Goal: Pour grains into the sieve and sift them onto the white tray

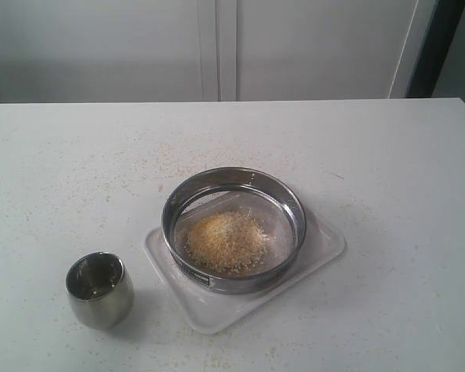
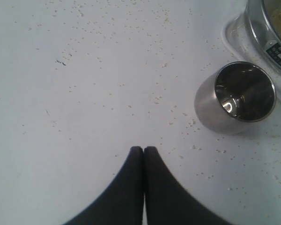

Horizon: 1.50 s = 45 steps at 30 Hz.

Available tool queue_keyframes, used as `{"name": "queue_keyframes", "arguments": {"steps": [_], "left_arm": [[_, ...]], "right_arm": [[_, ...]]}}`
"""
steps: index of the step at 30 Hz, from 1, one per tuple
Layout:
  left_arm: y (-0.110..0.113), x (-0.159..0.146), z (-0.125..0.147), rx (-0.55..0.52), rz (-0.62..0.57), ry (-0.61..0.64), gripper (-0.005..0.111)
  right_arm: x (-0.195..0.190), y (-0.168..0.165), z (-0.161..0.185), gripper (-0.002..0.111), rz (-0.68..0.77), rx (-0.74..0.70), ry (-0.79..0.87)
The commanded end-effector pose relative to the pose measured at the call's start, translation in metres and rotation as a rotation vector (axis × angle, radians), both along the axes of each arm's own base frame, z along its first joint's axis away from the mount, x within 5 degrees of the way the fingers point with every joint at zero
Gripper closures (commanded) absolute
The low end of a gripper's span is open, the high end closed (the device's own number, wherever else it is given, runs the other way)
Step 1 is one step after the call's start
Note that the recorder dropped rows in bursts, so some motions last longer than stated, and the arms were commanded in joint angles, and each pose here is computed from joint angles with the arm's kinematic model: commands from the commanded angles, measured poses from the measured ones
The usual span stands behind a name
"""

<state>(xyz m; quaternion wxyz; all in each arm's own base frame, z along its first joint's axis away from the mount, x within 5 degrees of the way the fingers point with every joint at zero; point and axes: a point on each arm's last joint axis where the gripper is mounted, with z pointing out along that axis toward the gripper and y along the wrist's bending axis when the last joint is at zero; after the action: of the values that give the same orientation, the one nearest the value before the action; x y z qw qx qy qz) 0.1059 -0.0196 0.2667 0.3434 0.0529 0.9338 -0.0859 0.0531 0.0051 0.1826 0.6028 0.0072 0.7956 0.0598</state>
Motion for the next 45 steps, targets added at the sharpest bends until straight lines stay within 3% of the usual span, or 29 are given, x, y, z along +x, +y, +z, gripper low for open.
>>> {"name": "queue_keyframes", "arguments": {"steps": [1, 36, 40, 45], "left_arm": [[0.000, -0.002, -0.002, 0.000, -0.002, 0.010, 0.107], [0.000, -0.002, -0.002, 0.000, -0.002, 0.008, 0.107], [0.000, -0.002, -0.002, 0.000, -0.002, 0.008, 0.107], [0.000, -0.002, -0.002, 0.000, -0.002, 0.008, 0.107]], "right_arm": [[0.000, 0.000, 0.000, 0.108, -0.003, 0.001, -0.014], [0.000, 0.000, 0.000, 0.108, -0.004, 0.002, -0.016], [0.001, 0.000, 0.005, 0.108, -0.005, 0.006, -0.073], [0.003, 0.000, 0.023, 0.108, -0.009, 0.023, -0.270]]}}
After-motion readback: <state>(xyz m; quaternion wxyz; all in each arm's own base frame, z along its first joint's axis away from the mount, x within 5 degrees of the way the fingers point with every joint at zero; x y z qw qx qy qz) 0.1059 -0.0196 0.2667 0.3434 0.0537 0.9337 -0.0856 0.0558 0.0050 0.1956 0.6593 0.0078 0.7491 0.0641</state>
